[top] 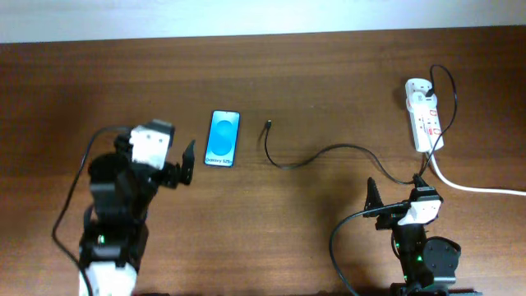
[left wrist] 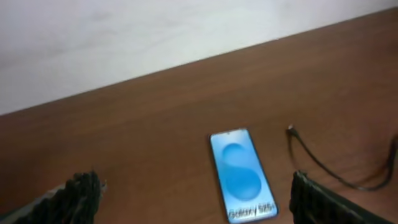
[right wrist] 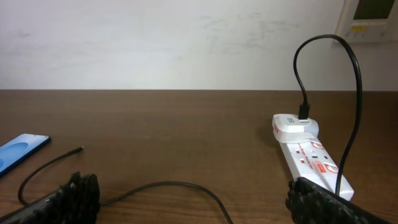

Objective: Plug charger to phone and switch on socket
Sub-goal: 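Reach the left gripper to the blue phone and grasp it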

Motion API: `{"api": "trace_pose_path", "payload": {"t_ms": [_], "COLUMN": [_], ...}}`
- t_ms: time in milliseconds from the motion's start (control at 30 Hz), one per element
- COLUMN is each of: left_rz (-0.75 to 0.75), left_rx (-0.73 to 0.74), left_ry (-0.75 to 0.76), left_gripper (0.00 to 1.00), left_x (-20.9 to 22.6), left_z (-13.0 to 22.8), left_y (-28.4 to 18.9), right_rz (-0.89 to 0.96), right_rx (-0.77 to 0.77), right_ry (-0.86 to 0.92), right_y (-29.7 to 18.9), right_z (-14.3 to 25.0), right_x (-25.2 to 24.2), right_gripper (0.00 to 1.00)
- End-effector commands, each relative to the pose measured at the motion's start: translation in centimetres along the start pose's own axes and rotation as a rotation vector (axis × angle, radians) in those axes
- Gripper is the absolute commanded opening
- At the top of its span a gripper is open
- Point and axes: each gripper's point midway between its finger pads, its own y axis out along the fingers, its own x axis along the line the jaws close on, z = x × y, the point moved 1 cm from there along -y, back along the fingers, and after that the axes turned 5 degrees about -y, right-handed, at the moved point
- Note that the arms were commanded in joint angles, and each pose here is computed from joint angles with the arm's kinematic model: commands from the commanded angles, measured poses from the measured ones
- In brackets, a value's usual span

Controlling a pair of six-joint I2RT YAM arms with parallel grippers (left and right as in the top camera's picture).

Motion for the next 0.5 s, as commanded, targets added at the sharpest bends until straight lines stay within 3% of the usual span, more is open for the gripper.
{"api": "trace_pose_path", "payload": {"t_ms": [0,233,467], "left_rz": [0.109,0.245,0.322], "left_rx": [0.041,0.303,0.484], "left_ry": [-0.029,-0.123,-0.129], "left_gripper": [0.99,0.99,0.99], "left_x": [-0.7,-0.9,-2.4], "left_z": [-2.3,-4.5,-3.5], "left_y": [2.0,7.2,9.1], "right_rz": [-0.012,-0.012,-0.012], "right_rx": [0.002,0.002,0.002], "right_ry": [0.004,0.004,0.004], "right_y": [0.0,0.0,0.0], "right_z": [0.2,0.2,0.2], "right_x": [0.2,0.2,0.2], "right_gripper": [0.99,0.98,0.98]}}
